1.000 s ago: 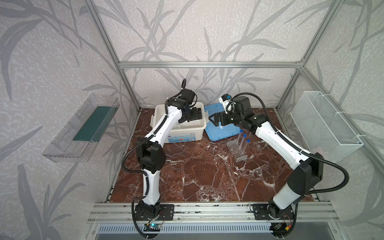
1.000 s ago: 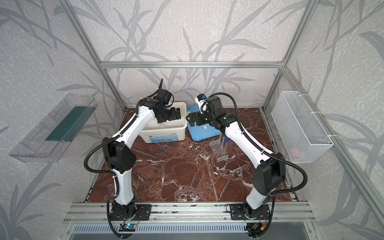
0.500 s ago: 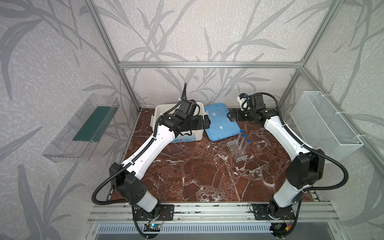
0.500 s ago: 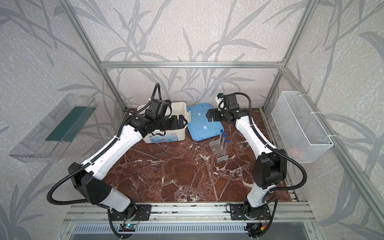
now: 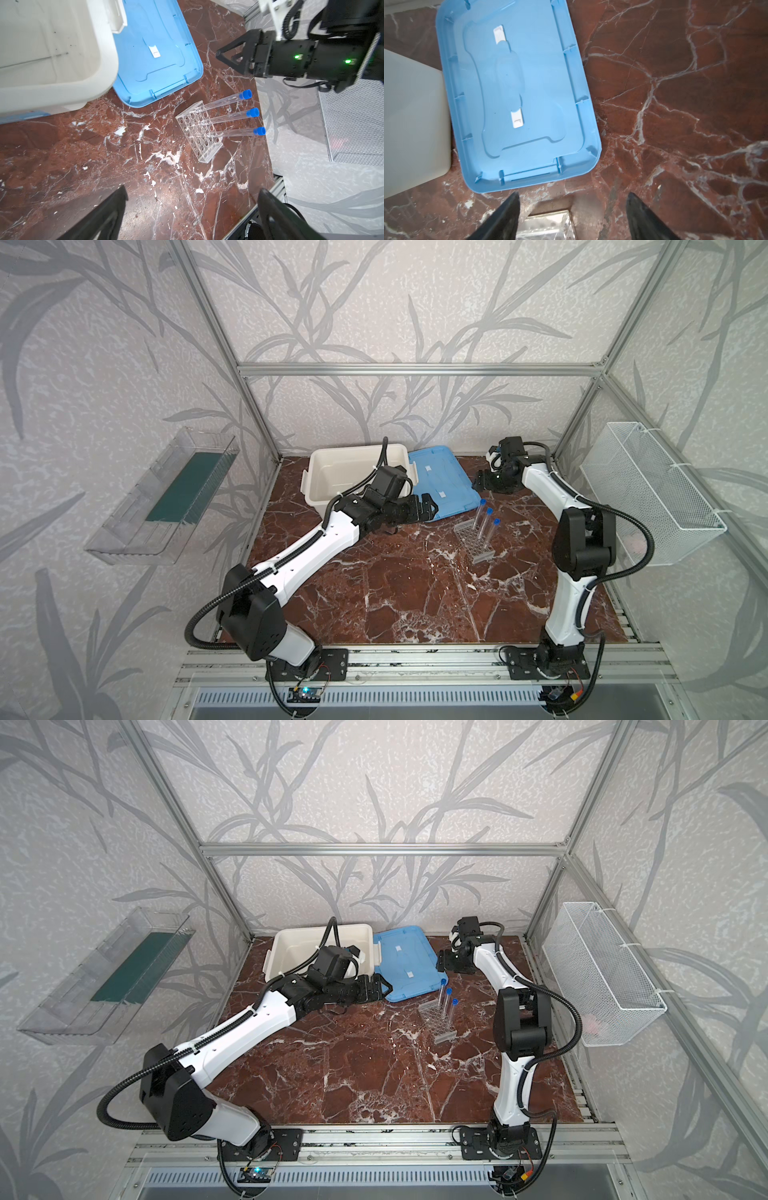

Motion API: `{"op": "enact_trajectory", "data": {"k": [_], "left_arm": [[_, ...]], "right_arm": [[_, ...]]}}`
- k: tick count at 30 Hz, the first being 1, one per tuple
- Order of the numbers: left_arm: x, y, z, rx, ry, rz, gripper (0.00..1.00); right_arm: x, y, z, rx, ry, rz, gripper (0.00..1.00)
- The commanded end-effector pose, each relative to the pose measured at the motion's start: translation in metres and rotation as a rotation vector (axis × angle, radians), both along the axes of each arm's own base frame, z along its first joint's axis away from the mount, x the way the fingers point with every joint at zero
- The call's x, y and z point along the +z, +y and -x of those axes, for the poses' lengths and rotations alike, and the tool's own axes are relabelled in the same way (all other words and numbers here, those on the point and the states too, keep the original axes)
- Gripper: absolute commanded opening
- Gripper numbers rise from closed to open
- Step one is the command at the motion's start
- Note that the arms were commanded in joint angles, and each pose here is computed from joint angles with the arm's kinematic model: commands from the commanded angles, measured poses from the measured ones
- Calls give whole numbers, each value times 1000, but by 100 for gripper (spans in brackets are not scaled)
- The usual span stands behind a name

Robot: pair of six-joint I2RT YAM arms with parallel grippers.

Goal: Organize the chemistry lab equipment

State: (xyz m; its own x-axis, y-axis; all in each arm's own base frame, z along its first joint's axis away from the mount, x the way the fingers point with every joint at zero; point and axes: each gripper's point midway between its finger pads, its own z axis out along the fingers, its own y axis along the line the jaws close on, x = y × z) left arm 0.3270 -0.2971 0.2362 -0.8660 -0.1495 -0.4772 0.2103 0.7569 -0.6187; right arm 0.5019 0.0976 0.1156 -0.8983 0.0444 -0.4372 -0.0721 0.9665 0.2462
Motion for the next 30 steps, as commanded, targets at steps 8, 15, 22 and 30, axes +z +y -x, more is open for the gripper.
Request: {"op": "enact_trajectory", "data": {"k": [8, 15, 22, 30], "left_arm": [[-12, -31, 1, -34, 18, 87, 99], [-24, -42, 3, -54, 48, 101, 99], [-25, -41, 1, -49, 39, 92, 99], [-35, -40, -1, -28, 51, 78, 99]], "right_arm": [[-45, -11, -16, 20, 109, 86, 55], [-69, -19, -23, 33, 148, 150, 47], [-91, -18, -28, 56, 180, 163, 39], [-109, -18, -29, 68, 226, 171, 26]]}}
